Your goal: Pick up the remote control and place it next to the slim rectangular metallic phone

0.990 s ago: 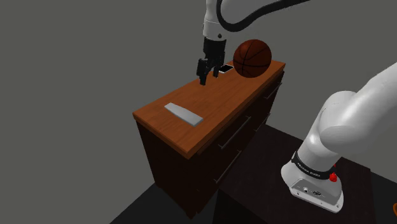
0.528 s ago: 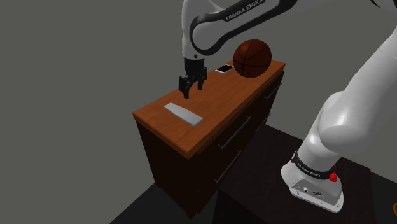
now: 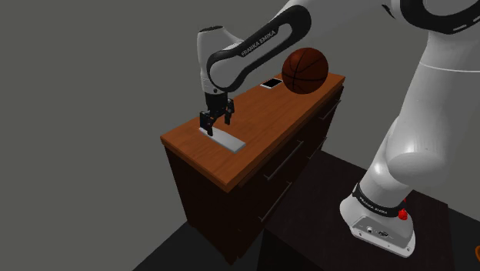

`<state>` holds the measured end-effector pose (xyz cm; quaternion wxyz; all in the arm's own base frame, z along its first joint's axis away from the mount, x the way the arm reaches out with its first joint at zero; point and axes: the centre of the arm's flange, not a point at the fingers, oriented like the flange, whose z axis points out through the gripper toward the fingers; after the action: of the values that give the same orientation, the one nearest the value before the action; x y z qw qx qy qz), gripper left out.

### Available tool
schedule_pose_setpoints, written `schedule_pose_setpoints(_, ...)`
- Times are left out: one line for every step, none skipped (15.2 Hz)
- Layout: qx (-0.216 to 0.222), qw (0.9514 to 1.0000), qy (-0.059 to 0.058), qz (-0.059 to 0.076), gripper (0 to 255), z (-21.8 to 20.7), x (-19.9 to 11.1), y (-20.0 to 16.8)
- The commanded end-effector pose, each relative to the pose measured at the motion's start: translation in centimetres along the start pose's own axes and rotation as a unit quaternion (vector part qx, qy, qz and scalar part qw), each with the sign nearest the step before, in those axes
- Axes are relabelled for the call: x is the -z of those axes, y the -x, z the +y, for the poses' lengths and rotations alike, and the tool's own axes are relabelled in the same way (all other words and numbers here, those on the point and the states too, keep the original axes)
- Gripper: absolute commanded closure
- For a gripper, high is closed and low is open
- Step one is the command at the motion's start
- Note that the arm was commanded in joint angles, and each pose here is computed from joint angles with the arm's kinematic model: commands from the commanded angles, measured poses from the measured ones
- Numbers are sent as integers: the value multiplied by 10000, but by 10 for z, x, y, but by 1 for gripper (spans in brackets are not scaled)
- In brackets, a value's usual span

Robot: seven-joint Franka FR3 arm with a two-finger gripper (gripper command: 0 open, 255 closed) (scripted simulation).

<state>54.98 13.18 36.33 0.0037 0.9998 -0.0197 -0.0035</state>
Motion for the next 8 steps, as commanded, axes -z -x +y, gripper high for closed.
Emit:
schedule_pose_setpoints(-7,10000,2,-5,0,0,-12,-1)
schedule_pose_setpoints(-7,10000,2,-5,0,0,-17,-1)
schedule_pose_setpoints(-7,10000,2,-5,0,0,-22,-1)
schedule_pose_setpoints(-7,10000,2,-5,0,0,-28,-1)
schedule_pose_setpoints(-7,10000,2,-5,0,0,-33,-1)
schedule_pose_setpoints(-7,10000,2,-5,0,0,-36,-1)
schedule_pose_setpoints(-7,10000,1,-5,0,0,-36,-1)
schedule_pose_setpoints(-7,10000,2,-5,0,0,-36,-1)
